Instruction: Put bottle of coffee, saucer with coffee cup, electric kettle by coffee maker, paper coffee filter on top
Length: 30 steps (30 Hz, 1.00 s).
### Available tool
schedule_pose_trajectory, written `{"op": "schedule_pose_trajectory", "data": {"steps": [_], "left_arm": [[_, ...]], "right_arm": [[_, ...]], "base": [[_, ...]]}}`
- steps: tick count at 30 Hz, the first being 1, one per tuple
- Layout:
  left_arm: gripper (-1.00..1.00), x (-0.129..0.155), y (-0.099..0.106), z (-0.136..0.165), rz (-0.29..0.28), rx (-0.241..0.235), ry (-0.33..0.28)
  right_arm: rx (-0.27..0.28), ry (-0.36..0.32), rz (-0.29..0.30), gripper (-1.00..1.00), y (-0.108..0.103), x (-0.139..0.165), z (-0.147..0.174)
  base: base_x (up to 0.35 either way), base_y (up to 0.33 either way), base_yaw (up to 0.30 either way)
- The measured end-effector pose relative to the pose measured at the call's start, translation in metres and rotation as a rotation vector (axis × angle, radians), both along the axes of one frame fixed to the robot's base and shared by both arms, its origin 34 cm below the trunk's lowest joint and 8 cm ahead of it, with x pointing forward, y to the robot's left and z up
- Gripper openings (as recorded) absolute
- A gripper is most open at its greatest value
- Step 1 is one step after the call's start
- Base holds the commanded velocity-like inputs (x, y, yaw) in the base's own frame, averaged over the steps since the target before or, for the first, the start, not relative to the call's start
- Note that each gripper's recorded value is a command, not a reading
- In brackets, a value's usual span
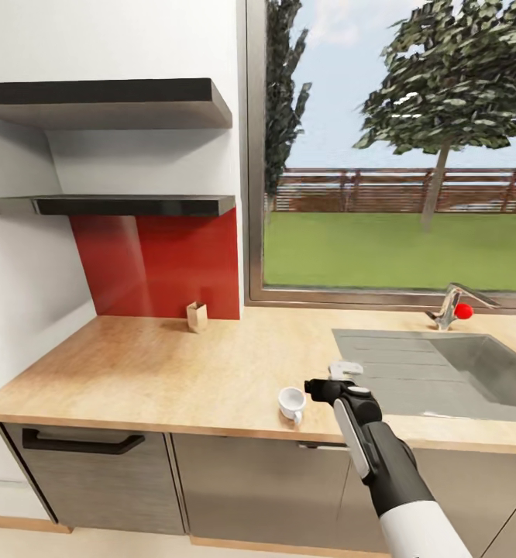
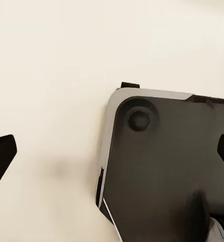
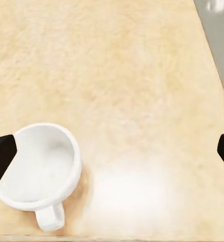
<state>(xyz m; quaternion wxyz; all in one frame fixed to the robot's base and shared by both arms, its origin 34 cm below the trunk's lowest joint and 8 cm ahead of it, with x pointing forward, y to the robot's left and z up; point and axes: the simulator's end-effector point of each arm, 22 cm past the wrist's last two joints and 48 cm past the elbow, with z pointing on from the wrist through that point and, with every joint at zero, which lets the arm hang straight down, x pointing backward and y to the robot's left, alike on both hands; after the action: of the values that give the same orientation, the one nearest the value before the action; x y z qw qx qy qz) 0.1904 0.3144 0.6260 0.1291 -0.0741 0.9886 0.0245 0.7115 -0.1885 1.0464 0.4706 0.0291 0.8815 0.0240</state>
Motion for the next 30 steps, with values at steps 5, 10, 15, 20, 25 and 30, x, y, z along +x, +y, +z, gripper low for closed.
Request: {"op": "schedule_pose_trajectory", "data": {"steps": [5,10,15,20,25,30], "left_arm": [[1.0,0.0,0.0,0.0,0.0,0.001,0.0],[1.0,-0.001,0.002,0.0,0.002,0.008,0.002],[1.0,-0.002,0.003,0.0,0.003,0.011,0.002],[1.0,-0.002,0.003,0.0,0.004,0.011,0.003],[1.0,-0.002,0.003,0.0,0.003,0.011,0.003],[1.0,-0.002,0.003,0.0,0.004,0.011,0.003]], "right_arm": [[-0.006,0.067,0.007,1.0,0.002,-0.007,-0.025],[-0.007,0.076,0.011,1.0,0.003,-0.009,-0.028],[-0.007,0.078,0.013,1.0,0.004,-0.009,-0.028],[-0.009,0.11,0.015,1.0,0.005,-0.013,-0.042],[-0.012,0.135,0.016,1.0,0.006,-0.017,-0.053],[-0.012,0.165,0.019,1.0,0.006,-0.022,-0.067]], "base": [[0.003,0.0,0.0],[0.012,0.0,0.0],[0.168,0.053,0.0],[0.155,0.081,0.0],[0.021,0.011,0.0],[0.004,0.002,0.0]]}}
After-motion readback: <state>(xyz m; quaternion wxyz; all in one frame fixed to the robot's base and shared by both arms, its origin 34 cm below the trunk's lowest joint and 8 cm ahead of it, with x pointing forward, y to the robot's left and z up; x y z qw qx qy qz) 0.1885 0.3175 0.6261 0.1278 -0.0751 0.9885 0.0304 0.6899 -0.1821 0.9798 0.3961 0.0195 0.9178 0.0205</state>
